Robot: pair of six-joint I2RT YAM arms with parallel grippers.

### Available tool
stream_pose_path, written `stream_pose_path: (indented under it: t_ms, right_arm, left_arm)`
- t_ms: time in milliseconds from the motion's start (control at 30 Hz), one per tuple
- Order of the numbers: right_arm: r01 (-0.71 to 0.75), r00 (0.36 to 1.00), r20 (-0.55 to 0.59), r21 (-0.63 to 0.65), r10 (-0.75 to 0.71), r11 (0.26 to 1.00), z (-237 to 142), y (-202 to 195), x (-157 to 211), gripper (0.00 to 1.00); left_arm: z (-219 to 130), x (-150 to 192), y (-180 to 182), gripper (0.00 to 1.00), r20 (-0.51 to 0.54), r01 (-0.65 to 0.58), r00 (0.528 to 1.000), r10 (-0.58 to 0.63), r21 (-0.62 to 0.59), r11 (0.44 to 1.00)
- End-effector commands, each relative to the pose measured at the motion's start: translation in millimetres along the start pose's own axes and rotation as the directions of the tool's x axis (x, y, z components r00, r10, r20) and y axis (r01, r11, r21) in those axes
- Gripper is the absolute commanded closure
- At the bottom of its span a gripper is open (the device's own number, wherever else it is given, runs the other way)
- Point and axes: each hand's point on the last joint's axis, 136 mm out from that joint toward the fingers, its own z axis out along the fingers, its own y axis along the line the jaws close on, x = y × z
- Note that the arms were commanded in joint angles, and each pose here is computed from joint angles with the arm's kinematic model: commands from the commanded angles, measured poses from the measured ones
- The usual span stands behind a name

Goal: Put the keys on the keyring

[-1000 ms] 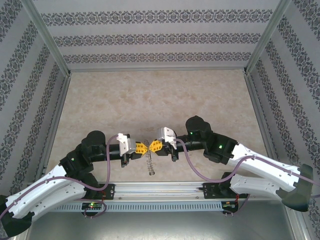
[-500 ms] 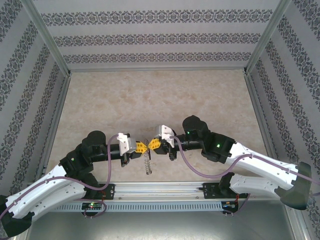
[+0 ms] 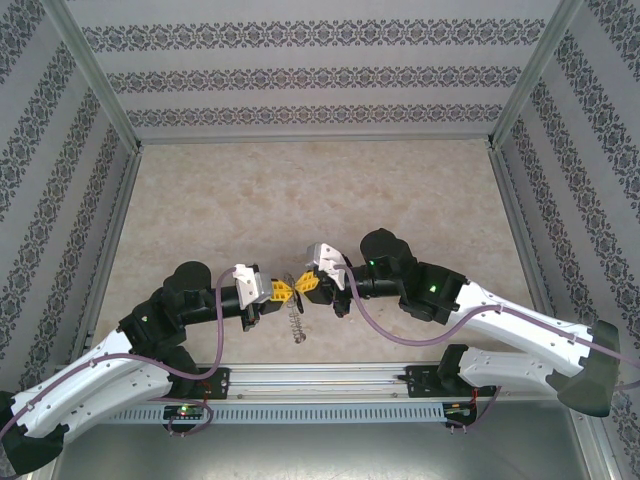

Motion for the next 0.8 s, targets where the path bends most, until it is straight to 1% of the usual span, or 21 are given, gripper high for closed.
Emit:
stream_pose_path:
  t_ms: [0,400,500,633,667,767]
  right_arm:
    - [-0.052,0.998,-0.017,0.122,0.055,0.991,-0.2,-26.3,1.0,1.00]
    - [-0.121,0.991,-0.043,0.151,0.129,0.981,0.9,-37.6,8.8,1.00]
    - [-0.122,0.991,-0.038,0.150,0.129,0.981,-1.3,-37.5,9.3,1.00]
    - [-0.099,0.994,-0.033,0.114,0.104,0.988,-3.3,-29.8,9.7,1.00]
    - [-0.094,0.995,-0.029,0.111,0.098,0.989,-4.2,-29.1,9.9,0.96]
    - [-0.074,0.996,-0.033,0.116,0.079,0.990,-6.6,-28.4,12.4,0.89]
  left_arm:
    - [-11.1,-32.8,-13.8,1.00,0.105,-0.072,0.992,0.065,0.056,0.996]
    - [-11.8,-31.4,-14.3,1.00,0.099,-0.079,0.992,0.073,0.051,0.996]
    - [-12.2,-31.5,-13.8,1.00,0.100,-0.081,0.992,0.076,0.045,0.996]
    - [-14.2,-33.0,-12.2,1.00,0.106,-0.086,0.991,0.082,0.031,0.996]
    - [-14.4,-32.7,-12.1,1.00,0.107,-0.087,0.991,0.084,0.029,0.996]
    - [-14.5,-33.3,-11.9,1.00,0.106,-0.087,0.991,0.084,0.028,0.996]
